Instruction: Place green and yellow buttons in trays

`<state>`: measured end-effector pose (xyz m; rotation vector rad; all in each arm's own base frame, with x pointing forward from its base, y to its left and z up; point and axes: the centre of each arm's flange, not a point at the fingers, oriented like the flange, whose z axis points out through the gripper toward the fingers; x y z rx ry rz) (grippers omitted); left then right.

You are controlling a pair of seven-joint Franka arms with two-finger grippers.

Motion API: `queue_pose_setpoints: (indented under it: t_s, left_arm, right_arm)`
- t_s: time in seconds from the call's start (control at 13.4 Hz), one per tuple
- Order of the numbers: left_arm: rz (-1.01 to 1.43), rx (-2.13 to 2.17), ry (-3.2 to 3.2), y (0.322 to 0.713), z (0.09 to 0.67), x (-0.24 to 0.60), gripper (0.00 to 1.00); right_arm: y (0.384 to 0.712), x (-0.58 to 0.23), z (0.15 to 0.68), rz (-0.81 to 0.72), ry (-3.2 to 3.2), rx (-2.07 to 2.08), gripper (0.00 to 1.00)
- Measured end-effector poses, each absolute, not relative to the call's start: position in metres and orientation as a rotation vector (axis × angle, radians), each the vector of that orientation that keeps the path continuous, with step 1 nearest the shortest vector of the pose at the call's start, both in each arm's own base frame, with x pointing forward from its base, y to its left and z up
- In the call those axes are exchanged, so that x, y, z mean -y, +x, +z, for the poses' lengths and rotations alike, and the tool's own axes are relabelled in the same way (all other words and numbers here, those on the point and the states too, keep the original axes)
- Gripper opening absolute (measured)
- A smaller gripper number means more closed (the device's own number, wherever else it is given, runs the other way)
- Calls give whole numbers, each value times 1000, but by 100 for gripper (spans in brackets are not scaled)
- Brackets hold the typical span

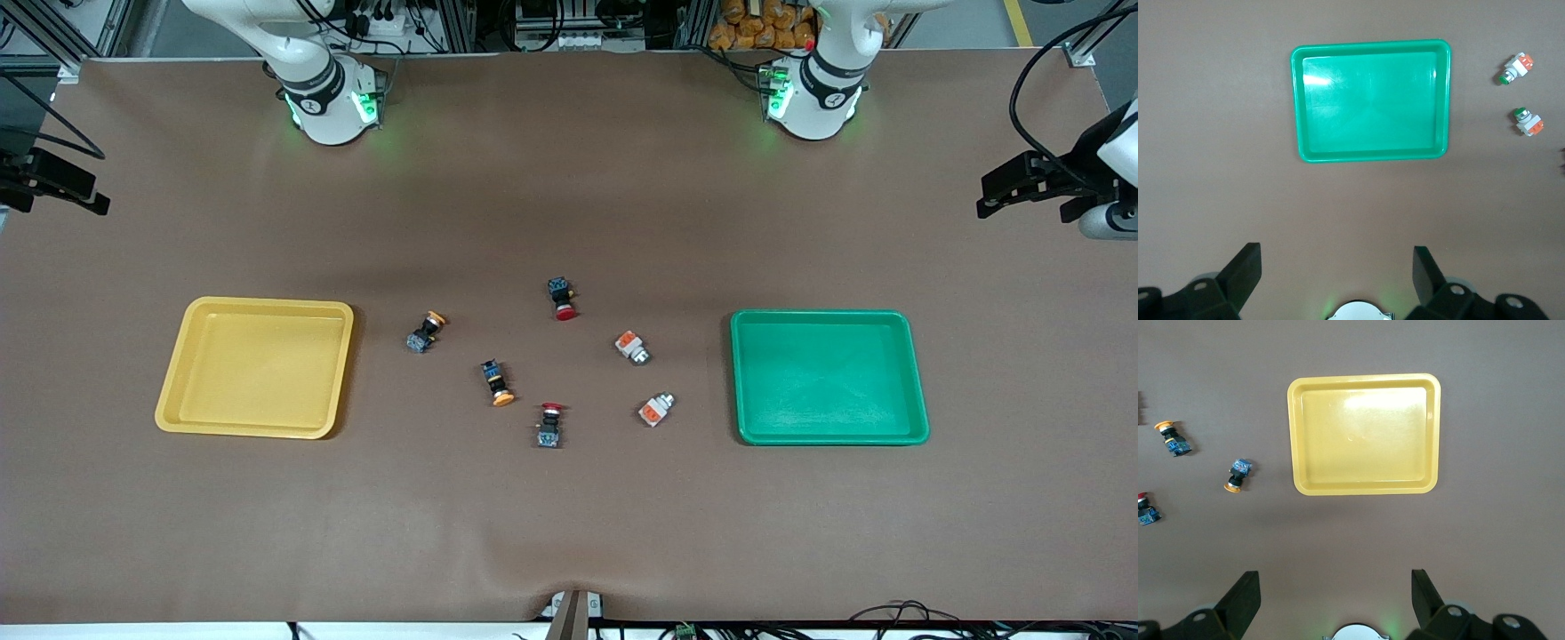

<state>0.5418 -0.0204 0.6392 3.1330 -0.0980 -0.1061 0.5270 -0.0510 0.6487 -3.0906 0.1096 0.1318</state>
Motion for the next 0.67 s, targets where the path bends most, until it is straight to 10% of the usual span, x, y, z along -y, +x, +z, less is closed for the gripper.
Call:
queue_pose_setpoints:
  t_s: [0.67]
  left_arm:
    - [-153,91,3130,548,624,18,100]
  right_arm:
    - [528,52,647,136,-3090,-112,100]
